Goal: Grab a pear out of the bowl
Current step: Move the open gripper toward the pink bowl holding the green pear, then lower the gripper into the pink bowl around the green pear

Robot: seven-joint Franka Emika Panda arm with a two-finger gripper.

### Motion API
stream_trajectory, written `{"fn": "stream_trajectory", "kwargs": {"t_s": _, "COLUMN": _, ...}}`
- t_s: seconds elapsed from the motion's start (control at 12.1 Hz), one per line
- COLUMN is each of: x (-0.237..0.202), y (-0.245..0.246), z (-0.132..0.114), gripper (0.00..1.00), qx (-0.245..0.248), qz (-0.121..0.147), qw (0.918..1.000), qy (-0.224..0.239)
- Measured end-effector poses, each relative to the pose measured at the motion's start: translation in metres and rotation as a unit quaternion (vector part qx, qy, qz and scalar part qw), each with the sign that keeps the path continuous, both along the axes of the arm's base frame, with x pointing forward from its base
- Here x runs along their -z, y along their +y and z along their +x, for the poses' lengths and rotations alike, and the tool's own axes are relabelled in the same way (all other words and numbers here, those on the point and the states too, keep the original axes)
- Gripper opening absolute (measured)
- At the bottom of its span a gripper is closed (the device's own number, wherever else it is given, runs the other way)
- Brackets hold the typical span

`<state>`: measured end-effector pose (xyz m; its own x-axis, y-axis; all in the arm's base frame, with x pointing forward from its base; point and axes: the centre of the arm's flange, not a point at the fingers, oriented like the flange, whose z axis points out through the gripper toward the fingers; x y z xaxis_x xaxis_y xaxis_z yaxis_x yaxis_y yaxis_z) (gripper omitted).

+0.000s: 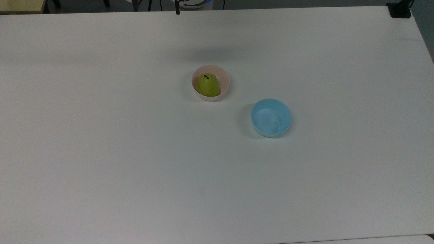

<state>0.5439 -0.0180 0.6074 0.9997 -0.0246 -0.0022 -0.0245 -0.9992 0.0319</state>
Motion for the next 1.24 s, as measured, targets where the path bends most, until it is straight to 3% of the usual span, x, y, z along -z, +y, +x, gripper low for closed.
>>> {"fn": "stream_trajectory", "kwargs": {"t_s": 0.5, "x": 0.003, "y": 0.004, "z": 0.001, "gripper": 1.00, "qx": -0.007, "qz": 0.000, "qw": 1.0000, "qy": 0.003}}
{"fn": "stream_trajectory", "kwargs": {"t_s": 0.83, "x": 0.024, "y": 0.020, "z": 0.006, "gripper": 1.00, "qx": -0.085, "qz": 0.002, "qw": 0.9963, "qy": 0.013}}
{"fn": "stream_trajectory", "kwargs": {"t_s": 1.24, "x": 0.097, "y": 0.076, "z": 0.016, "gripper": 1.00, "qx": -0.176, "qz": 0.002, "qw": 0.9837, "qy": 0.039}}
